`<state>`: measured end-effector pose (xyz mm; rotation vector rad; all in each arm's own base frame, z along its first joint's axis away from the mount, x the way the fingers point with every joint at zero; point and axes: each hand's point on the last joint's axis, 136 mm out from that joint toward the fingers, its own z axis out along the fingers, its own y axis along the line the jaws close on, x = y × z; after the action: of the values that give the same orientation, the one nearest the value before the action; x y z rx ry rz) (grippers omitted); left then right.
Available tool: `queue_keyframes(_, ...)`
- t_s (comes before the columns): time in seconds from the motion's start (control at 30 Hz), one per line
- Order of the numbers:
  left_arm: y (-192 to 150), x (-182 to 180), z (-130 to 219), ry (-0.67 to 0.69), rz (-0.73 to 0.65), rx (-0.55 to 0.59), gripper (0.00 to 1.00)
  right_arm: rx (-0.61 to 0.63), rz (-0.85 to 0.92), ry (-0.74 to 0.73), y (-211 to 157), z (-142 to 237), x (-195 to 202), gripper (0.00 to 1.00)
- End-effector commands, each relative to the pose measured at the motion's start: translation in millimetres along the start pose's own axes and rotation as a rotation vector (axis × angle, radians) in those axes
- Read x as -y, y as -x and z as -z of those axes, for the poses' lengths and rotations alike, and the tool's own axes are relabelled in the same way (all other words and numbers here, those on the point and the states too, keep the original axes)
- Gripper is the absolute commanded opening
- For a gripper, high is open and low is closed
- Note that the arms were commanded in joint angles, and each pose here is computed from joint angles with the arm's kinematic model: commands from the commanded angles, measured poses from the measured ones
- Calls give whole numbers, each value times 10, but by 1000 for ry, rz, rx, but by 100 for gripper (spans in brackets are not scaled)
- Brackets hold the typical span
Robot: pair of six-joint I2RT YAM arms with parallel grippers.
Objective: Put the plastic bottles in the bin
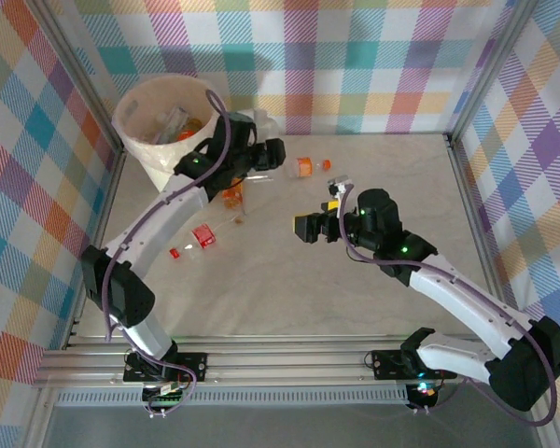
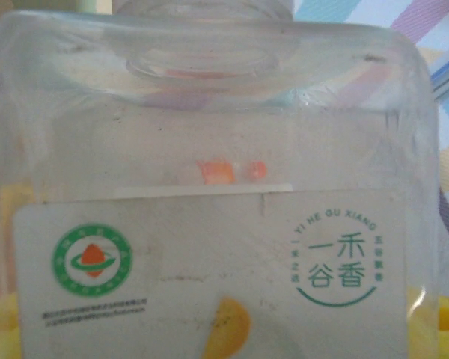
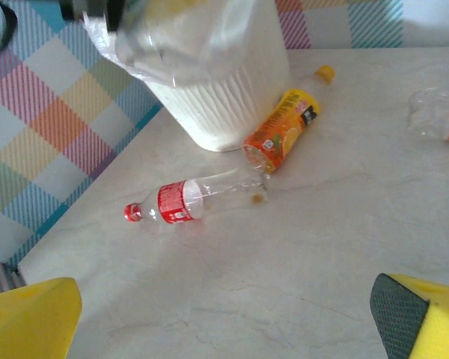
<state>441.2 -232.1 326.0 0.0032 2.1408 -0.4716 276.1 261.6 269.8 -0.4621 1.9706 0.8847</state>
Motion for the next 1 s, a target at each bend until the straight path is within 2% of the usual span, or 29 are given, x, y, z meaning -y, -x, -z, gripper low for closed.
queue_keyframes(0.0, 646, -196, 327, 60, -36, 178, 73, 45, 32, 68, 220, 0, -163, 100)
queue_keyframes(0.17, 1192, -590, 416, 132, 11, 300, 74, 54, 21, 36, 247, -12, -108, 100)
queue_keyframes(0.37, 1576, -936, 331, 177, 69, 354, 74, 65, 14, 21, 274, 0, -90, 100)
queue_keyframes(0.43, 1665, -1117, 260, 233, 96, 380, 74, 64, 7, 12, 274, 1, -73, 100)
queue_keyframes(0.57, 1782, -1594, 151, 367, 223, 429, 75, 58, -12, -7, 261, 18, -44, 100)
queue_keyframes(0.7, 1866, -1993, 158, 441, 375, 498, 75, 52, -21, -15, 233, 67, -35, 100)
queue_keyframes(0.77, 1886, -2141, 154, 459, 441, 529, 80, 50, -20, -24, 219, 95, -24, 100)
queue_keyframes(0.83, 1895, -2221, 89, 431, 504, 525, 97, 53, -17, -30, 217, 124, -17, 100)
queue_keyframes(0.87, 1888, -2228, 56, 420, 520, 506, 100, 55, -15, -33, 218, 135, -14, 100)
queue_keyframes(0.97, 1893, -2200, 27, 418, 521, 470, 100, 62, -15, -40, 221, 160, -6, 100)
